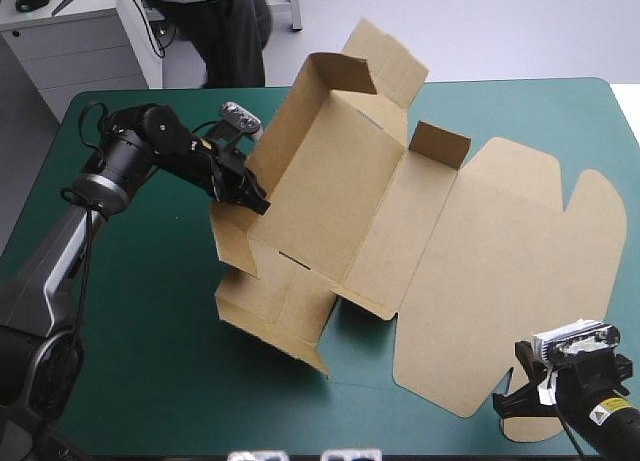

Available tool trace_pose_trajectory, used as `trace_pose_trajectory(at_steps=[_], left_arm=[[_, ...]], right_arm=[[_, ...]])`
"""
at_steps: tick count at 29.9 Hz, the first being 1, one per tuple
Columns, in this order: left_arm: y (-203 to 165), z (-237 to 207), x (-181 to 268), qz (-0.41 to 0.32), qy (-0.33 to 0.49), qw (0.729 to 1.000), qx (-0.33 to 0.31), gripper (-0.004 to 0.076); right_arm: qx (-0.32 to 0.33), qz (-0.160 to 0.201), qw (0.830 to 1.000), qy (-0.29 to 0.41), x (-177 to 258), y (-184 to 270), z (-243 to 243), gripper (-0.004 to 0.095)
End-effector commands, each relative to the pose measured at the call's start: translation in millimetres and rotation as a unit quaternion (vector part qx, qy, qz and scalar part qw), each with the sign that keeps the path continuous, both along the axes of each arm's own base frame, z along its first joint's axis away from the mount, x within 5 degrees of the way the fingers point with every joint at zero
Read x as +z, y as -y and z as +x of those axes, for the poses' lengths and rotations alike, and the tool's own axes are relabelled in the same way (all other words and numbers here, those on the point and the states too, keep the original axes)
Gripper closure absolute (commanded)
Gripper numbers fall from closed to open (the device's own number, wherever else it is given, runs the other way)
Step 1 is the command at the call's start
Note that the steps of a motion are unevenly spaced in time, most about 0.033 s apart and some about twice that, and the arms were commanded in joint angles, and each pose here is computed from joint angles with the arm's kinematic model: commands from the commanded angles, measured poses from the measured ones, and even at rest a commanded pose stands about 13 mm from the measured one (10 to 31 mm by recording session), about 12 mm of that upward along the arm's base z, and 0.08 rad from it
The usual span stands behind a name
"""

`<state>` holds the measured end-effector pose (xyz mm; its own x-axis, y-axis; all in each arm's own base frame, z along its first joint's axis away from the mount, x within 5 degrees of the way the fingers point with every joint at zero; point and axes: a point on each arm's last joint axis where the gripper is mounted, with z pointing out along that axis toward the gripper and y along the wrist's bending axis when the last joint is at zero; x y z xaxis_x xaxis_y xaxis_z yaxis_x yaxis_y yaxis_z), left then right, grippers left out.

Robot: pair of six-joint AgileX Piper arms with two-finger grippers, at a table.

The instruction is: Fold the box

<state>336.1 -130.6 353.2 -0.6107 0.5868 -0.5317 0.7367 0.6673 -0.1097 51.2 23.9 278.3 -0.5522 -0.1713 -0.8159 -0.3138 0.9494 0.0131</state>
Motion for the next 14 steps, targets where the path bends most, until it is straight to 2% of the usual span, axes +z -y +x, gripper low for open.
trace_pose_trajectory(at_steps=[1, 7, 14], left_arm=[[20.9, -20.1, 60.5, 0.012, 0.121, 0.992, -0.032, 0.0731], [54.3, -39.7, 89.0, 0.077, 0.215, 0.971, -0.075, 0.0731], [85.5, -60.2, 92.8, 0.194, 0.302, 0.926, -0.118, 0.0731]], right_arm=[[-0.005, 0.012, 0.999, 0.036, 12.2, -0.5, 3.6, 0.0927], [-0.005, 0.012, 0.999, 0.036, 12.2, -0.5, 3.6, 0.0927], [-0.005, 0.012, 0.999, 0.036, 12.2, -0.5, 3.6, 0.0927]])
